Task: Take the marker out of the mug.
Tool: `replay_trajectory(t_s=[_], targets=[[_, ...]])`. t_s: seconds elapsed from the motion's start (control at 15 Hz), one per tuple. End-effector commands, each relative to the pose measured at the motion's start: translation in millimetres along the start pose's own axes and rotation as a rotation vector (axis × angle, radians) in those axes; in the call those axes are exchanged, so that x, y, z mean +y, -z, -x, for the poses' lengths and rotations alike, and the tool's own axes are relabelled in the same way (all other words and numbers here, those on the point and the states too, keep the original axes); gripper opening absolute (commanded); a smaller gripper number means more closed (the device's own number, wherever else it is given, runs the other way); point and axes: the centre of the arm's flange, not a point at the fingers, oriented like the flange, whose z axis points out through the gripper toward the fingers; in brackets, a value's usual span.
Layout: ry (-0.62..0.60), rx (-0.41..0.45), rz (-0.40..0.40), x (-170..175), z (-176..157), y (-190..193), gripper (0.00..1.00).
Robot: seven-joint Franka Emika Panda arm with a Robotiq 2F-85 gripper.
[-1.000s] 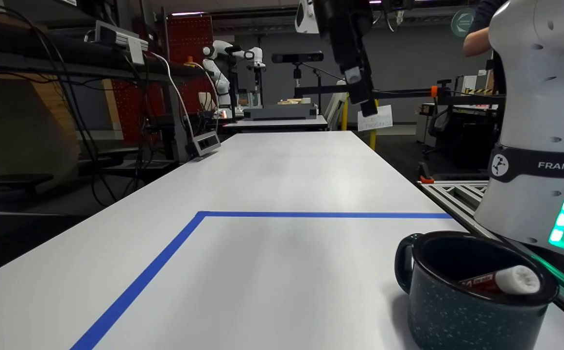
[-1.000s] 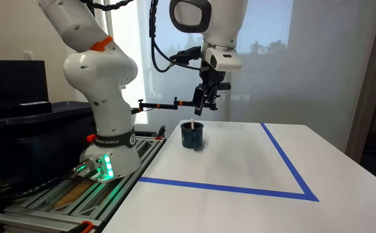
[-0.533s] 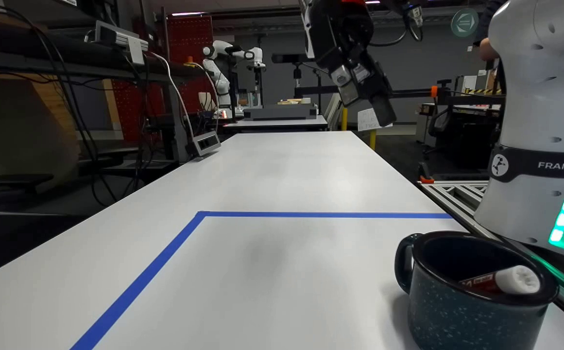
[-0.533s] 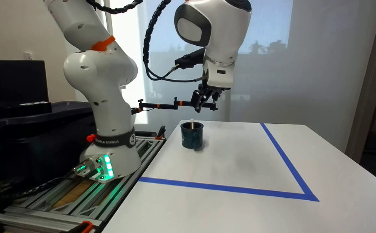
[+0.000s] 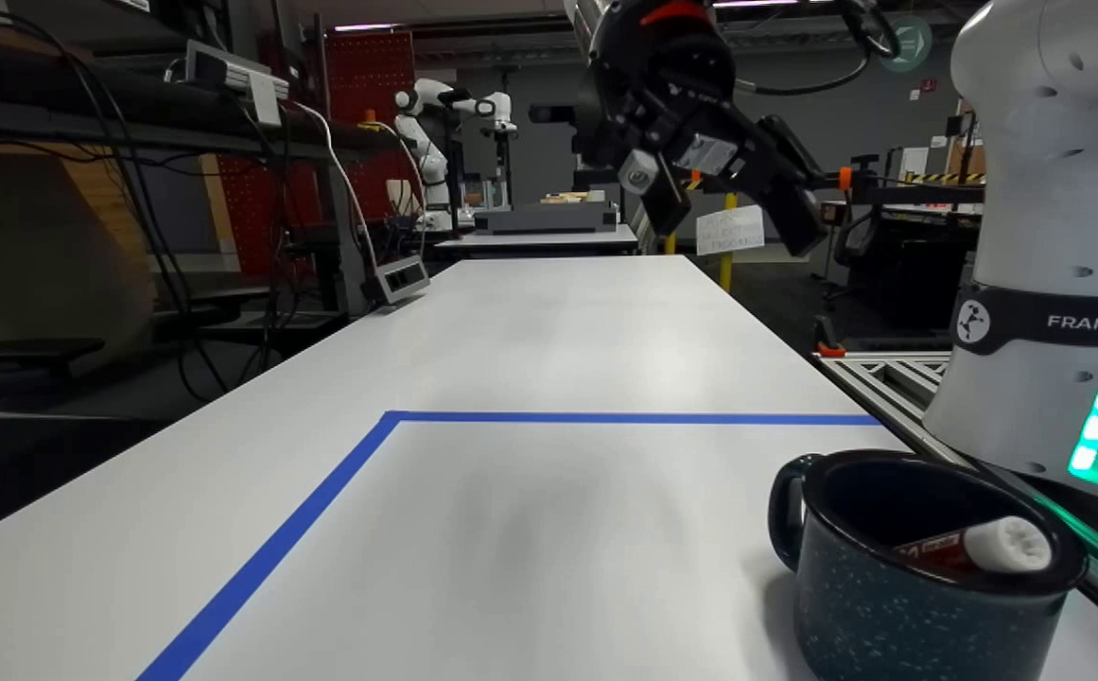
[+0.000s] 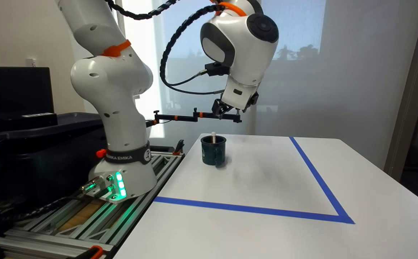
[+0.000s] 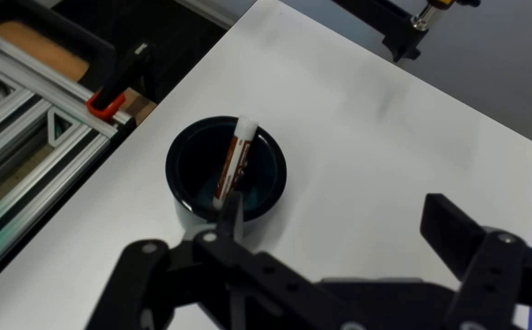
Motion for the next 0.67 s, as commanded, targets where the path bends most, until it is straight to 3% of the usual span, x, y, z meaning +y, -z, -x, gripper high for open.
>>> replay_trajectory(t_s=[0.0,0.27,0.33,0.6], targets=[[-0.143,-0.063,-0.044,16,23,-54,1.00],[-0.267,-0.094,-0.154,9,44,-111,1.00],[-0.211,-0.097,-0.104,-29,20,-68,1.00],[-0.255,-0.093,-0.113,-33,23,-93,1.00]])
